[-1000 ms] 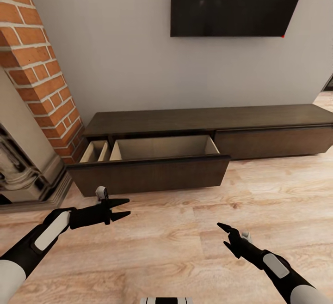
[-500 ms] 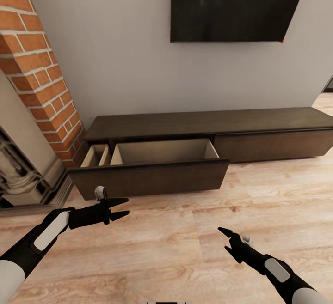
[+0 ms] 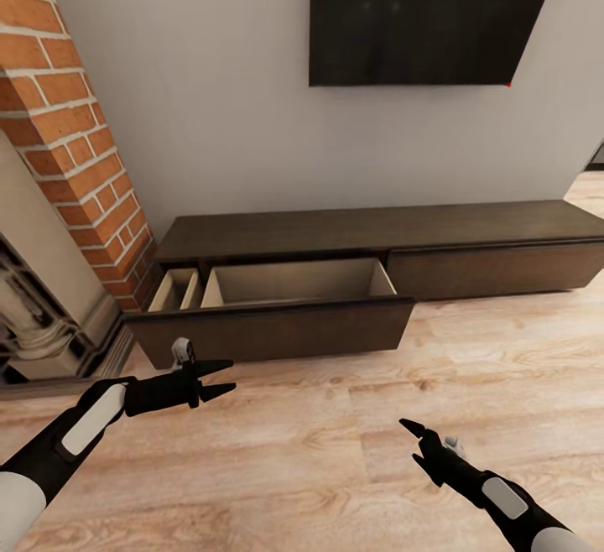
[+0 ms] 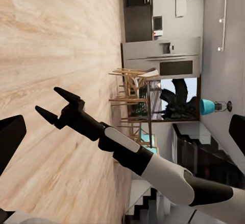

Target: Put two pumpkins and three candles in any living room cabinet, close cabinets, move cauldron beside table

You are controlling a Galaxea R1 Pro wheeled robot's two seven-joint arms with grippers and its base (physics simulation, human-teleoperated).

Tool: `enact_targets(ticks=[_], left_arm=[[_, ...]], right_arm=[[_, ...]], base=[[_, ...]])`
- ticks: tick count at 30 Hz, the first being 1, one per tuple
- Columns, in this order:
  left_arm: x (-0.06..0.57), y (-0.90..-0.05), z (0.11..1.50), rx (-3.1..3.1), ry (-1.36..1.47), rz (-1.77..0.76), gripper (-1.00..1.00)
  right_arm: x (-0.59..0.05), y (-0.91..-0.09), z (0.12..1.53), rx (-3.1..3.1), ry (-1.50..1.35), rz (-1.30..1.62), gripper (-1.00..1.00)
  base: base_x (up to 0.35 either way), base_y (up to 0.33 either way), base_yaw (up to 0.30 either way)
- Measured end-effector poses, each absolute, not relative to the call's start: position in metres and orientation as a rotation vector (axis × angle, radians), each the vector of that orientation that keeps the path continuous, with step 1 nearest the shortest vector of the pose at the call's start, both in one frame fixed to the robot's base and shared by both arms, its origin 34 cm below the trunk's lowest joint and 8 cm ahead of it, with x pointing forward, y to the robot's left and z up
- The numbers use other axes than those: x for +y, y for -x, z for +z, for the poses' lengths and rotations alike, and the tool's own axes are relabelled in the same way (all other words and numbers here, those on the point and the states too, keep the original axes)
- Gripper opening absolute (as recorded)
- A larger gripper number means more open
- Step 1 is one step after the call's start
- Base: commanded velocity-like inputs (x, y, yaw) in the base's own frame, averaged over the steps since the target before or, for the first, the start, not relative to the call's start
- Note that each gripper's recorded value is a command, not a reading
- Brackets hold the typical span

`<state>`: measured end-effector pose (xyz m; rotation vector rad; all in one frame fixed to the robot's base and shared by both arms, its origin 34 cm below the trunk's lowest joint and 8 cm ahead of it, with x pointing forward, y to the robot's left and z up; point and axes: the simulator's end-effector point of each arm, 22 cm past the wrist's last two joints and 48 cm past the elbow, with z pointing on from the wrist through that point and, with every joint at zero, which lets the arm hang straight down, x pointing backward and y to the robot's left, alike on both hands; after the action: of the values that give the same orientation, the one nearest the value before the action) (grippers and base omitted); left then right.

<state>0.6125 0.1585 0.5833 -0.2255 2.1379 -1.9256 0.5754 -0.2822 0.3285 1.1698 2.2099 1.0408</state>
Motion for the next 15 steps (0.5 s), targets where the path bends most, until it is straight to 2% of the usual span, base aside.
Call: enact_targets(ticks=[12, 15], left_arm=[[0.1583, -0.6138, 0.5907, 2.132, 0.23, -1.933, 1.0], [0.1585, -0.6136, 0.5899, 2.135, 0.23, -1.931, 1.0]], right_arm=[[-0.2838, -0.5705, 0.3294, 2.22, -1.185, 1.024, 1.0], [-0.2856, -0.5704, 0.3282, 2.218, -1.181, 1.01, 1.0]], base=[[-0.001, 0.0, 0.0], [-0.148, 0.0, 0.0]])
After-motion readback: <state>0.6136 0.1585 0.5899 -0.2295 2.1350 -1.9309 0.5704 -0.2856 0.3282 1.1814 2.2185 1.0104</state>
